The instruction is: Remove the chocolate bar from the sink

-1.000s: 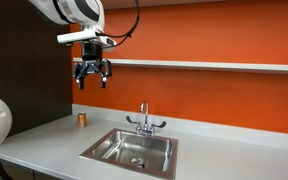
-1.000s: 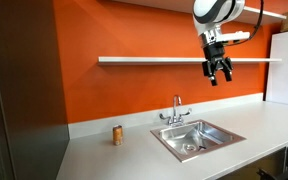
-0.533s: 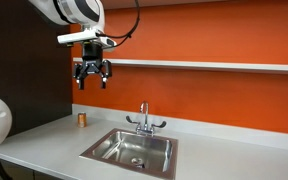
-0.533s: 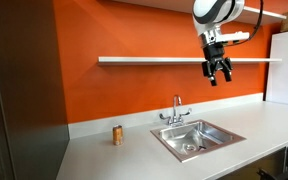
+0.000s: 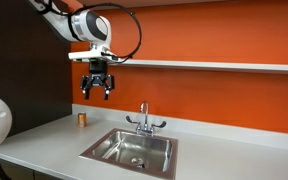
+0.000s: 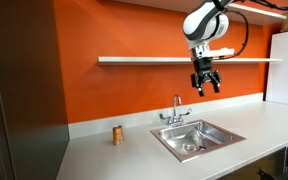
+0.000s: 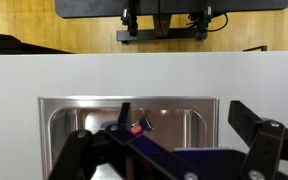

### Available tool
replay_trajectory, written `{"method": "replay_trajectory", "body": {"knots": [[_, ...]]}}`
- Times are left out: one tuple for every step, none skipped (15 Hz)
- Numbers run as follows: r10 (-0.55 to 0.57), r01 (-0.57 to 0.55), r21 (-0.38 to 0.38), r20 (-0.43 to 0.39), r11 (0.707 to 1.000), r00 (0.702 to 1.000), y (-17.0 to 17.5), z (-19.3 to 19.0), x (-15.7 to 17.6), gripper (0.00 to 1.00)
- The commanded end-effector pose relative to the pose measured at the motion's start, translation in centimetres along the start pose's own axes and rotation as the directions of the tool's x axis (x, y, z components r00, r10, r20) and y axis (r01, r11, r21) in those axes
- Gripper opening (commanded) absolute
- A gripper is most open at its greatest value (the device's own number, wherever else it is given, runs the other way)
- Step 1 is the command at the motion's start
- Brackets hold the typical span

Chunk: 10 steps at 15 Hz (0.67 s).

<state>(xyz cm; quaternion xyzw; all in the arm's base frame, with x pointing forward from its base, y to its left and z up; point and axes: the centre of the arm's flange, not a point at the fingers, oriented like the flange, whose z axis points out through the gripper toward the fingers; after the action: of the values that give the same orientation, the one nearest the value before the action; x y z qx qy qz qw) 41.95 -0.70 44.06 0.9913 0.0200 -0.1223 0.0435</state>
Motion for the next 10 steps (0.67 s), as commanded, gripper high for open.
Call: {"method": "replay_trajectory", "body": {"knots": [[0.049, -0.049, 0.030, 0.007, 0.998, 0.999, -0.3, 0.8, 4.1, 1.00], [0.058, -0.058, 0.034, 0.009, 0.998, 0.998, -0.3, 1.5, 4.8, 1.00], [0.065, -0.065, 0.039, 0.009, 0.997, 0.998, -0.3, 2.1, 5.5, 1.00], [0.070, -0.070, 0.038, 0.007, 0.997, 0.998, -0.3, 2.7, 6.1, 1.00], [0.075, -0.075, 0.038, 0.002, 0.996, 0.997, -0.2, 3.3, 6.7, 1.00], [0.080, -0.079, 0.040, -0.007, 0.996, 0.997, -0.1, 3.9, 7.1, 1.00], [0.084, -0.083, 0.039, -0.014, 0.996, 0.996, -0.1, 4.5, 7.6, 1.00], [0.083, -0.082, 0.037, -0.030, 0.996, 0.996, 0.0, 5.4, 8.0, 1.00], [0.080, -0.078, 0.037, -0.047, 0.996, 0.996, 0.1, 5.9, 8.4, 1.00], [0.079, -0.077, 0.030, -0.063, 0.997, 0.995, 0.2, 6.6, 8.8, 1.00]]}}
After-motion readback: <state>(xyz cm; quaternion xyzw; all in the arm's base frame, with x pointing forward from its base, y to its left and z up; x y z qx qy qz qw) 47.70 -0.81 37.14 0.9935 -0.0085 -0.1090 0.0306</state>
